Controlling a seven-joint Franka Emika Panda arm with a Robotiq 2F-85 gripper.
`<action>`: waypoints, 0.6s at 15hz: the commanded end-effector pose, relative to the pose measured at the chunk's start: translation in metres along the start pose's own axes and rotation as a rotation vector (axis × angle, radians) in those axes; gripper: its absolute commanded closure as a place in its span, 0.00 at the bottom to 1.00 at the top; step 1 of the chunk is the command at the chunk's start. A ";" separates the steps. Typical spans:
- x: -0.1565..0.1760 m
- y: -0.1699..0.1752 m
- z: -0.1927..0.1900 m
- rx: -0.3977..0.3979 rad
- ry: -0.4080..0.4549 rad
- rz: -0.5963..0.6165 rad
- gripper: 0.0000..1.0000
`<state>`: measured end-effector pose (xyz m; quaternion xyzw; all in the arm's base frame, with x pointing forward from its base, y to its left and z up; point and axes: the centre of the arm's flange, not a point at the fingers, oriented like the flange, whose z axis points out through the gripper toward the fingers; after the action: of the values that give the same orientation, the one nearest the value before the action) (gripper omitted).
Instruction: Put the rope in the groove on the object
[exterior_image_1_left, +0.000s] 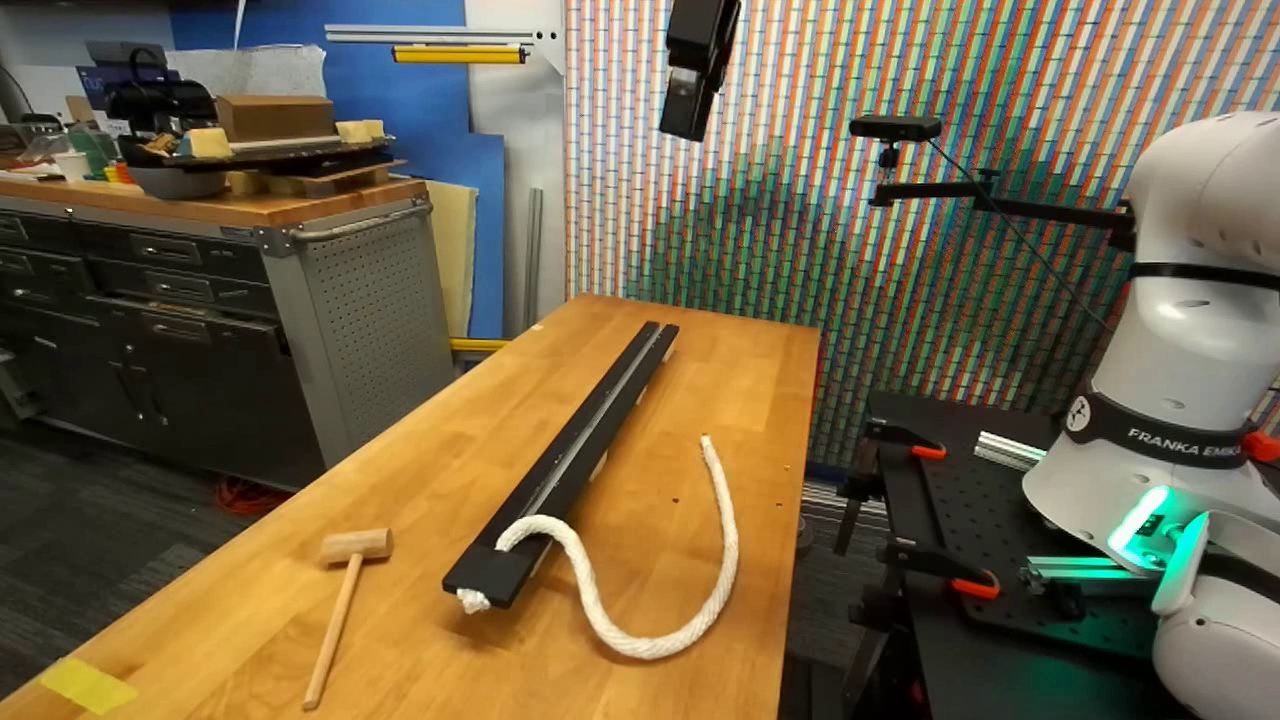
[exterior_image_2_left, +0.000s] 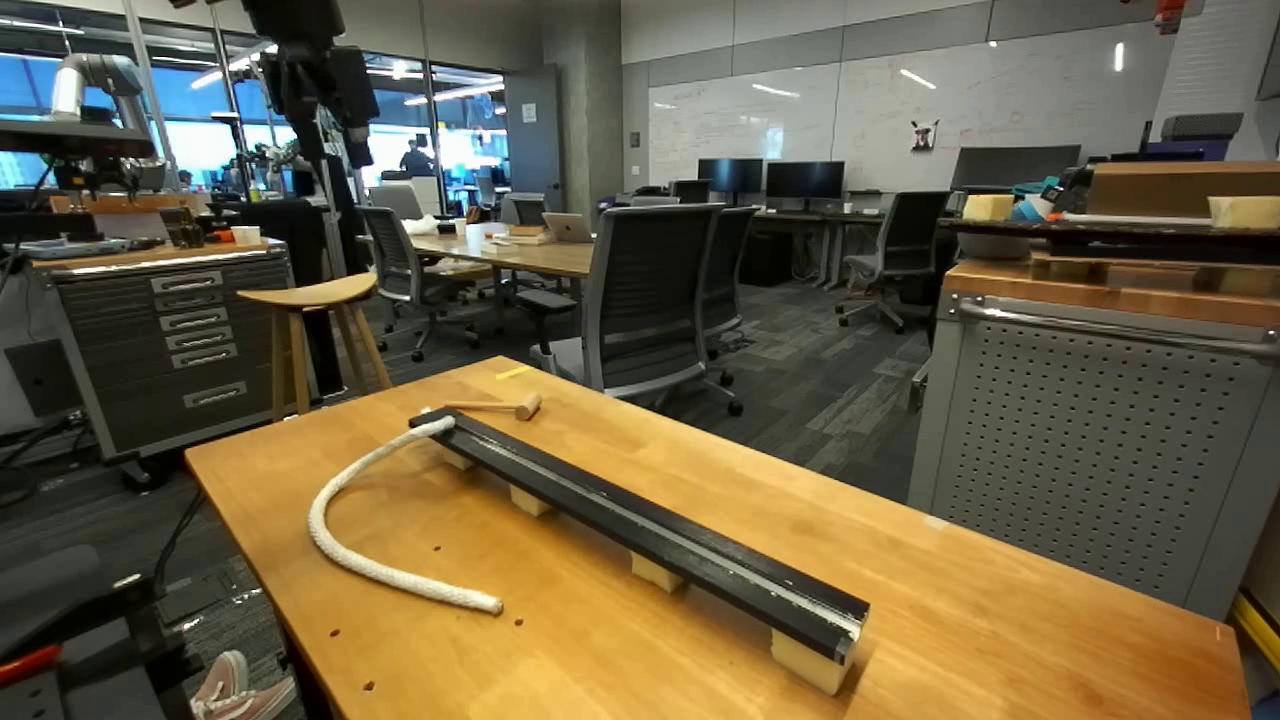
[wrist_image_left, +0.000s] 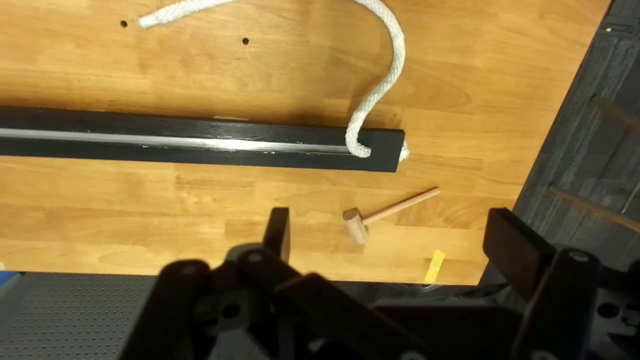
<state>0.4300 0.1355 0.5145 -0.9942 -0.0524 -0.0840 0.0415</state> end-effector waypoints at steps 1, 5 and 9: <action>0.001 0.008 0.011 -0.071 0.005 0.177 0.00; -0.004 0.021 0.029 -0.147 0.010 0.376 0.00; -0.020 0.031 0.060 -0.191 -0.027 0.591 0.00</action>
<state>0.4293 0.1088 0.4698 -0.9824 0.1754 -0.0613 -0.0183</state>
